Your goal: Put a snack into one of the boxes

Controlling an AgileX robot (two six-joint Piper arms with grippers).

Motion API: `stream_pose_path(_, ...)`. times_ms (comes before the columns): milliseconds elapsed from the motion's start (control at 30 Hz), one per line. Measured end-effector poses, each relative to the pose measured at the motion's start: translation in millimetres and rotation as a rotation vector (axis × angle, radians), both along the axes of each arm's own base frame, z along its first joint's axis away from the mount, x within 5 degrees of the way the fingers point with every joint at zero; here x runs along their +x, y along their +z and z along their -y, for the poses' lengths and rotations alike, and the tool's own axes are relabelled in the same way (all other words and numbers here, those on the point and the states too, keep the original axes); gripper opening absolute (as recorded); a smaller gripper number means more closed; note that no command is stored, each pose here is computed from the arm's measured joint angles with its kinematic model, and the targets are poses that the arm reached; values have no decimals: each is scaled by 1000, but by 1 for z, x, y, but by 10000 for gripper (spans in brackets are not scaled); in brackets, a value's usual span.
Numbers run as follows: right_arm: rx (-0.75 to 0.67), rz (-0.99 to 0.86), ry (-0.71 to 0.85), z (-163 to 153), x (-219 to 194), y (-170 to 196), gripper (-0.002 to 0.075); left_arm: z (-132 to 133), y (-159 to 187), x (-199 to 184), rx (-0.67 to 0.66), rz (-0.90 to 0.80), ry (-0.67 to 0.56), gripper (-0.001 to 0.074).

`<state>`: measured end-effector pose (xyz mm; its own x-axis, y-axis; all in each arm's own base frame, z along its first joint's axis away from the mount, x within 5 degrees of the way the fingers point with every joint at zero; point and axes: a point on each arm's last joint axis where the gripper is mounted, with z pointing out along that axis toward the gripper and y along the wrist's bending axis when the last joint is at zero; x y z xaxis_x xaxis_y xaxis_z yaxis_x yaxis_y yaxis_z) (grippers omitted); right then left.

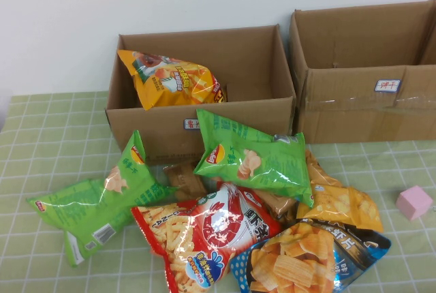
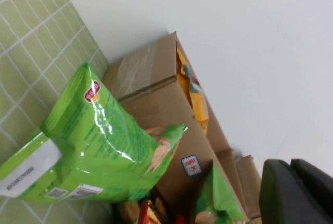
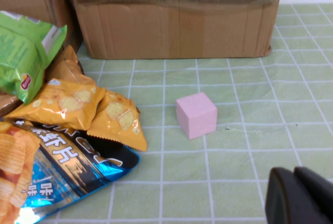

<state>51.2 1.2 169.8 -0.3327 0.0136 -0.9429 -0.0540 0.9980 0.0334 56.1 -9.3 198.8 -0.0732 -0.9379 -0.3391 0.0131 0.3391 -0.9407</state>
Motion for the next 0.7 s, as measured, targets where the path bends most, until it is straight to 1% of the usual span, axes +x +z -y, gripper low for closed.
stream_pose_path(100, 0, 0, 0, 0, 0, 0, -2, 0, 1, 0, 4, 6, 3, -3)
stream_pose_path(133, 0, 0, 0, 0, 0, 0, -2, 0, 1, 0, 34, 9, 2, -3)
stream_pose_path(200, 0, 0, 0, 0, 0, 0, -2, 2, 1, 0, 136, 8, -23, -2)
stream_pose_path(300, 0, 0, 0, 0, 0, 0, -2, 10, 19, -5, 354, 53, -115, -3)
stream_pose_path(400, 0, 0, 0, 0, 0, 0, -2, 19, 51, -7, 580, 76, -222, -3)
stream_pose_path(567, 0, 0, 0, 0, 0, 0, -2, 31, 103, 4, 975, 30, -486, -3)
stream_pose_path(700, 0, 0, 0, 0, 0, 0, -2, 35, 128, 22, 1185, 3, -678, -3)
